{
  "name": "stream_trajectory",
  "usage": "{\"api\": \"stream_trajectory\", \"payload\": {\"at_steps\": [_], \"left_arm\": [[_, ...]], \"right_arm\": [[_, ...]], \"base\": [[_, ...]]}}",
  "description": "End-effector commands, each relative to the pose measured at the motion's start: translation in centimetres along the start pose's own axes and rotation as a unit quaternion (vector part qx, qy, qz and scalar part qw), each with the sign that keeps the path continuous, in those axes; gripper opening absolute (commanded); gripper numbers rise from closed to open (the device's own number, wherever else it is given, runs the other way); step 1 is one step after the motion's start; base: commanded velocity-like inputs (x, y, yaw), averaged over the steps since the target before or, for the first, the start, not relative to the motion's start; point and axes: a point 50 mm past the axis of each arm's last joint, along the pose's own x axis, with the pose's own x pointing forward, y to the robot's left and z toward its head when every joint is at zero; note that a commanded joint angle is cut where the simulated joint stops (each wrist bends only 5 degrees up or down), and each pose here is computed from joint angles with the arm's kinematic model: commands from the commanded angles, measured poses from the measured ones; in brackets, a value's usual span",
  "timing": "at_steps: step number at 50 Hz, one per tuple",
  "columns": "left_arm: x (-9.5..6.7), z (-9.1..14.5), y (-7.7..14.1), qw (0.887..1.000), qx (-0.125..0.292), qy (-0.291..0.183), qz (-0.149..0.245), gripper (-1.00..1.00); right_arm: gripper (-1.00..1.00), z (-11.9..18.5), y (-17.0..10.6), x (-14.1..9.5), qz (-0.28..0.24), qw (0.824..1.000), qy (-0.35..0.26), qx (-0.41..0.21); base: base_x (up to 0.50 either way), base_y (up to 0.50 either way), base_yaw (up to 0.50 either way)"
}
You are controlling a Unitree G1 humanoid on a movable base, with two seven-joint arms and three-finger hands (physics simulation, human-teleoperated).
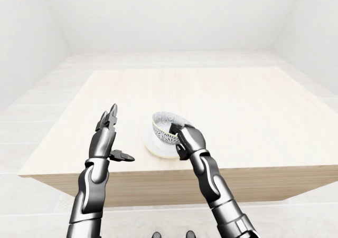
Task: Put the bowl on the plate.
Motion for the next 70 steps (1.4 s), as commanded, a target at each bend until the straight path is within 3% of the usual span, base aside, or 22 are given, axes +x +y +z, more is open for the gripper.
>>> {"api": "stream_trajectory", "payload": {"at_steps": [1, 32, 49, 60, 70], "left_arm": [[0.08, -0.08, -0.07, 1.0, 0.001, 0.002, 0.0, 1.0], [-0.1, -0.08, -0.19, 1.0, 0.002, 0.002, 0.0, 1.0], [0.02, -0.03, -0.14, 1.0, 0.003, 0.001, 0.001, 1.0], [-0.18, -0.12, -0.16, 1.0, 0.005, 0.003, -0.002, 1.0], [-0.28, -0.46, -0.29, 1.0, 0.005, 0.01, -0.002, 1.0]], "right_arm": [[-0.99, -0.14, -0.04, 0.25, -0.014, 1.0, 0.003, 0.007], [-0.97, -0.58, 0.53, 0.35, -0.01, 1.0, 0.012, 0.008], [-0.69, -0.65, 0.51, 0.33, -0.009, 1.0, 0.012, 0.005], [-0.25, -0.82, 0.6, 0.34, -0.007, 1.0, 0.015, 0.006], [-0.18, -0.92, 0.64, 0.37, -0.007, 1.0, 0.017, 0.007]], "base": [[0.0, 0.0, 0.0], [0.0, 0.0, 0.0], [0.0, 0.0, 0.0], [0.0, 0.0, 0.0], [0.0, 0.0, 0.0]]}}
